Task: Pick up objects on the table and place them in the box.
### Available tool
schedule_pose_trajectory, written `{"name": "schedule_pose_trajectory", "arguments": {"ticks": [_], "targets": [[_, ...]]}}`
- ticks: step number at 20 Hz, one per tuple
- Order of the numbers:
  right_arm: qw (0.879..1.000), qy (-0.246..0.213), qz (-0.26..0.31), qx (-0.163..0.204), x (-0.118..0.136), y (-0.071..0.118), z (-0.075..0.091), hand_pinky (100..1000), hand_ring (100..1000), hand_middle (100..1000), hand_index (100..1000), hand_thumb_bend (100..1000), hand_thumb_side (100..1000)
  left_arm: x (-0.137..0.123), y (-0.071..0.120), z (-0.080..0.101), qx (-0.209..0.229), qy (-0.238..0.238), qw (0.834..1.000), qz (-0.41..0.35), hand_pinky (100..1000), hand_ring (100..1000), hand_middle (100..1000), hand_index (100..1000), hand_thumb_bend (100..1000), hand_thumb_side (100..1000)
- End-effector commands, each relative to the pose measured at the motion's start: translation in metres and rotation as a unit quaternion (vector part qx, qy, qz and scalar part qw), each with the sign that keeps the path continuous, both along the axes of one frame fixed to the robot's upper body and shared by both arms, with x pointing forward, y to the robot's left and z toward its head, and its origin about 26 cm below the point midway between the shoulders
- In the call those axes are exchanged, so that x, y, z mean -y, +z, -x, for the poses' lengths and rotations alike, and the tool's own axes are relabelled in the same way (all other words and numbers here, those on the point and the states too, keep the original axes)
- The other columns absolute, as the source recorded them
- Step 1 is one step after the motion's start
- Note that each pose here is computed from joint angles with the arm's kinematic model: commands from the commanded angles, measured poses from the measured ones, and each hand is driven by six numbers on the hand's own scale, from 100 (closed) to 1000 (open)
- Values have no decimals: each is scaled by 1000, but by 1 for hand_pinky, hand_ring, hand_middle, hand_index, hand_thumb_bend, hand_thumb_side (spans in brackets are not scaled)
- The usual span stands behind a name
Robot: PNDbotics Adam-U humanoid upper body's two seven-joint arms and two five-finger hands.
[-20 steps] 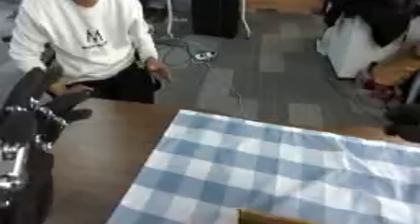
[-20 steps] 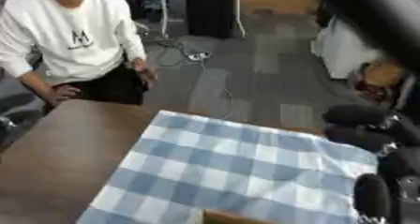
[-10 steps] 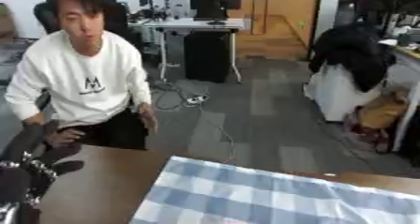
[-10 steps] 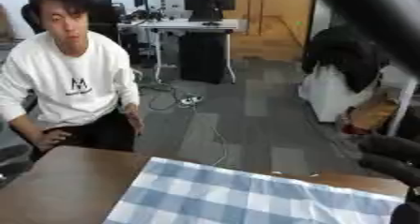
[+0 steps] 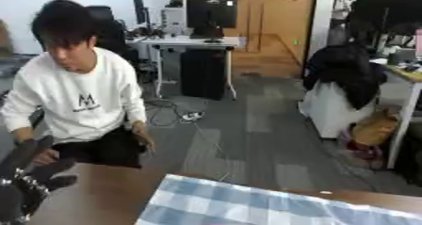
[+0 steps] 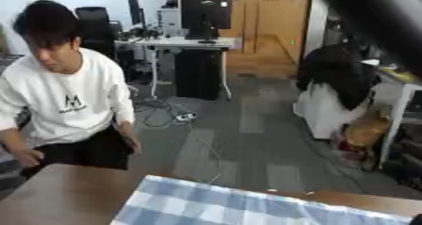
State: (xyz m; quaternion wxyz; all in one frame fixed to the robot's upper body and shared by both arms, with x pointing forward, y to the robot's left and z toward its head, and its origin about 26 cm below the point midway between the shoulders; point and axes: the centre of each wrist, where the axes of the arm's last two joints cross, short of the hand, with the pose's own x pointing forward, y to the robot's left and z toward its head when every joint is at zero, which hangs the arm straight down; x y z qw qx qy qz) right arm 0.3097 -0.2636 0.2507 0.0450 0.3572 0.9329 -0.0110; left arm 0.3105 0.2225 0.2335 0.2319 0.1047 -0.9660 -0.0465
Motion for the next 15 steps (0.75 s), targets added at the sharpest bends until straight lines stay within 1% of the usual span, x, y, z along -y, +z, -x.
{"name": "schedule_pose_trajectory", "arguments": {"ticks": [1,2,3,4,5,6,7,9,15], "targets": [[1000,-11,7,-4,-1,6,3,688,805,820,871,100,1000,-1,8,2,14,3,1000,-7,713,741,909,980,269,983],[1000,-11,9,-8,-2,6,3,649,780,799,844,100,1000,-1,8,2,13,3,1000,-7,713,740,908,980,271,983],[1000,-11,11,-11,-2,6,3,771,855,864,909,100,1000,-1,8,2,13,3,1000,-8,714,741,909,979,269,983],[1000,-10,12,-13,-3,7,3,762,848,856,905,100,1000,-1,8,2,12,3,1000,-9,714,741,909,979,269,983],[1000,-9,12,-14,-3,7,3,856,918,934,949,100,1000,-1,8,2,12,3,1000,-9,715,743,911,979,269,983],[1000,-8,11,-14,-3,7,3,836,902,915,939,100,1000,-1,8,2,11,3,1000,-9,714,742,910,979,269,983],[1000,-9,9,-15,-3,7,3,943,976,1000,991,100,1000,-1,7,2,11,3,1000,-10,716,746,914,980,268,984],[1000,-15,3,-16,-3,6,3,988,1000,1000,1000,100,1000,0,8,2,10,3,1000,-11,717,747,914,979,269,983],[999,-26,-7,-19,-3,5,3,990,1000,1000,1000,100,1000,1,8,2,13,3,1000,-10,718,747,911,975,269,981]]}}
